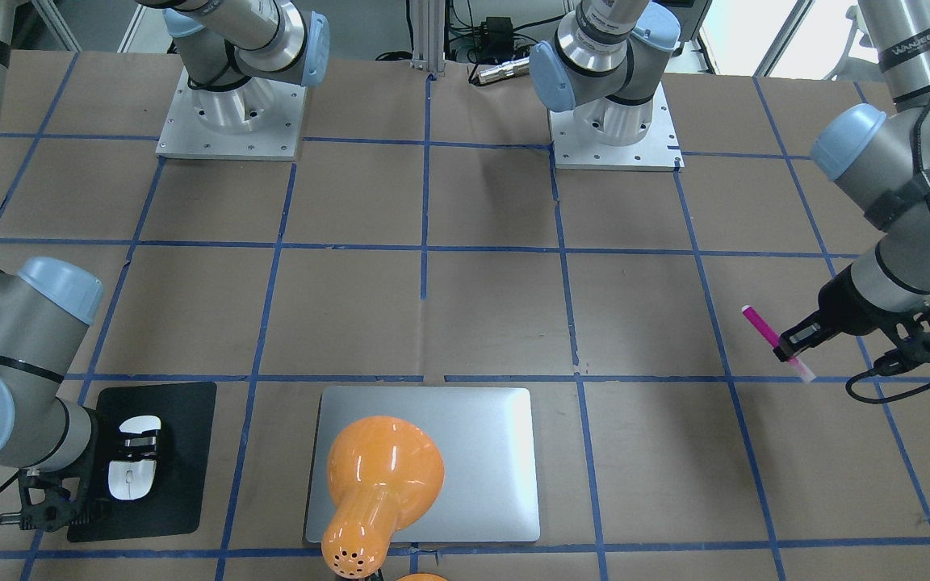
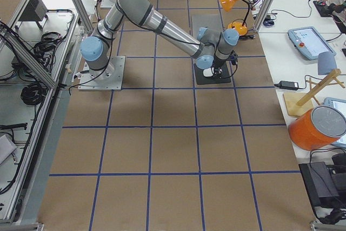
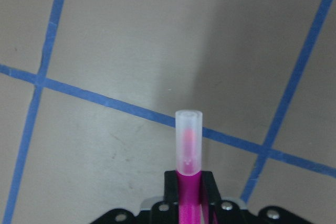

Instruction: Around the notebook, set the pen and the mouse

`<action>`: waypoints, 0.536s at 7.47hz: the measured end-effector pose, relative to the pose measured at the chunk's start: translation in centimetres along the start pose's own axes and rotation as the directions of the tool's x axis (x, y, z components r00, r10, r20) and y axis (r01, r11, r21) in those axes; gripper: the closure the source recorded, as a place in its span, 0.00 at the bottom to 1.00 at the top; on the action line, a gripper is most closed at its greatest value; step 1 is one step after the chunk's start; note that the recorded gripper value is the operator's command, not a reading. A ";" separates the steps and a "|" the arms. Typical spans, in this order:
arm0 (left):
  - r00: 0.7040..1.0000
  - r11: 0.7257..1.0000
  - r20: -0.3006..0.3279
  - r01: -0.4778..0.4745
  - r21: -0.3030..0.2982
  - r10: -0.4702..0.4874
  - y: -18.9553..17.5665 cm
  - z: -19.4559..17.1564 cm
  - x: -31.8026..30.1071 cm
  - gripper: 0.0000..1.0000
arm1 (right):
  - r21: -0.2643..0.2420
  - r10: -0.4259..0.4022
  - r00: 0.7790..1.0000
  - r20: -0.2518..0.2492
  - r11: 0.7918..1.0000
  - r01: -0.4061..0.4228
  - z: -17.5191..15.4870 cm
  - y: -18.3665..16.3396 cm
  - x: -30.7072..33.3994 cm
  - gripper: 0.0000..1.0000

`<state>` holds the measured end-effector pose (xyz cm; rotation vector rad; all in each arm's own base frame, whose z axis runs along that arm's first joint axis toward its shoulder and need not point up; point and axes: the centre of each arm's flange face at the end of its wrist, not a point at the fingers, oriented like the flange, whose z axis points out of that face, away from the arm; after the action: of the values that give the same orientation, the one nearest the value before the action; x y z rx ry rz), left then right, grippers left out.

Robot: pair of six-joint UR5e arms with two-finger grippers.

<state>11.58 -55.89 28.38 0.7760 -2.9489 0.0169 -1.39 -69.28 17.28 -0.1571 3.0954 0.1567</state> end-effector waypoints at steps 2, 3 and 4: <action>0.978 0.980 -0.066 0.196 -0.035 -0.198 3.0 0.1 6.0 1.00 | 0.017 0.002 1.000 -0.007 1.000 -0.002 -1.3 -0.5 -0.1 0.00; 0.965 0.966 -0.055 0.255 -0.045 -0.258 5.0 0.4 9.7 1.00 | 0.025 -0.004 1.000 -0.013 1.000 0.004 -3.1 -1.0 -0.5 0.00; 0.951 0.951 -0.035 0.306 -0.053 -0.308 7.2 1.0 13.5 1.00 | 0.019 -0.007 1.000 -0.015 1.000 0.007 -6.1 -1.3 -1.0 0.00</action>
<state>-3.70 -56.31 28.72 1.2016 -2.7437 -0.0565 -0.44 -71.05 23.26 -0.1696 3.1094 0.1260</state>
